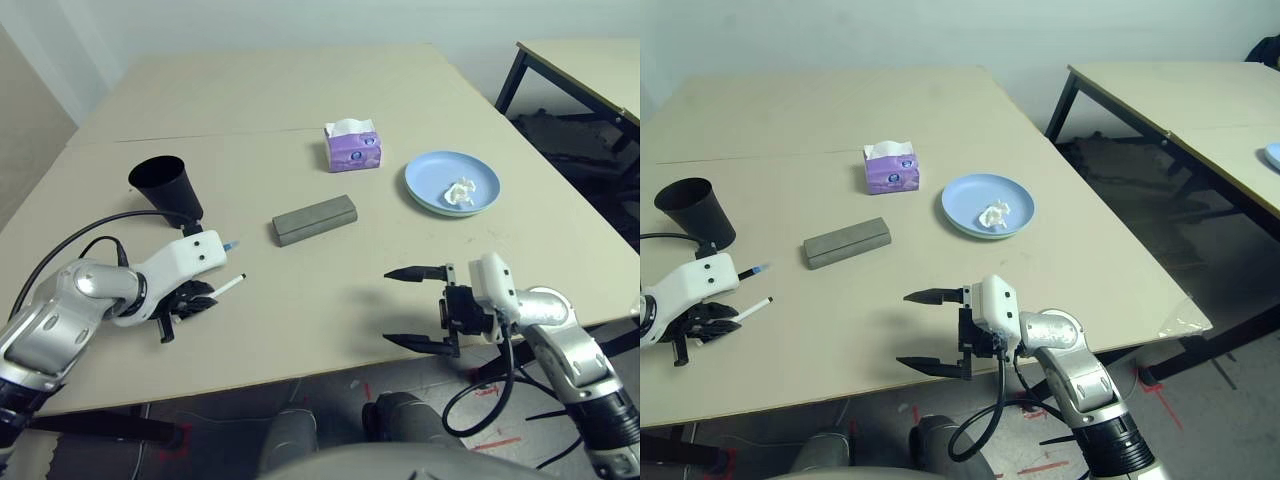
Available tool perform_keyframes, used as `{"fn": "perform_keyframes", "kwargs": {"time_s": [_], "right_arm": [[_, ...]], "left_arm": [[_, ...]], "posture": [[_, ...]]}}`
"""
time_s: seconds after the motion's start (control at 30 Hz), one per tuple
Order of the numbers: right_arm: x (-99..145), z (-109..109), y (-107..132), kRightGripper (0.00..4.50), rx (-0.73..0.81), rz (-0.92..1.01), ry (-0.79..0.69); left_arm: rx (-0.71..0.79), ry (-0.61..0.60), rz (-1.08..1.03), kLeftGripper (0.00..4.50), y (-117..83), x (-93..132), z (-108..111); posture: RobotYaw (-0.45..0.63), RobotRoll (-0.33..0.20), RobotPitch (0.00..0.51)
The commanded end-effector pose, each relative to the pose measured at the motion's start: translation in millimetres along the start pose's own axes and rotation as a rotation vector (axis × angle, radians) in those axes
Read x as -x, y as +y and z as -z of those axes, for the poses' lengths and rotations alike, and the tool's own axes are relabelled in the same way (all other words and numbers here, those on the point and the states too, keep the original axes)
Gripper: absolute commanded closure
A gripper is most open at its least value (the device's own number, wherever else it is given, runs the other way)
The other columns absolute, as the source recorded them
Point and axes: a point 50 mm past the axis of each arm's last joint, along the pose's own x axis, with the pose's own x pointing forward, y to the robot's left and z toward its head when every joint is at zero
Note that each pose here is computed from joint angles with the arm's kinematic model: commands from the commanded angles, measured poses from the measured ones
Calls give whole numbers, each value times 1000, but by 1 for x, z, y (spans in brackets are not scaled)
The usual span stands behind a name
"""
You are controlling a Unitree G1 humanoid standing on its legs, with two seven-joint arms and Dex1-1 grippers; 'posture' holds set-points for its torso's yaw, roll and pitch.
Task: Organize and tidy the items on the table.
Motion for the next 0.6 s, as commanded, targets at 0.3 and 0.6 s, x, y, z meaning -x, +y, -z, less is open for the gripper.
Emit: {"fn": "perform_keyframes", "kwargs": {"time_s": [0.3,0.6], "right_arm": [[0,-4,-10,0,-40,63,-54],[-2,-4,-12,0,-46,54,-53]], "left_arm": [[230,-464,-378,4474,41,71,-32],[264,-219,-141,4103,-10,41,-16]], "posture": [[-10,0,47],[4,0,49]]}}
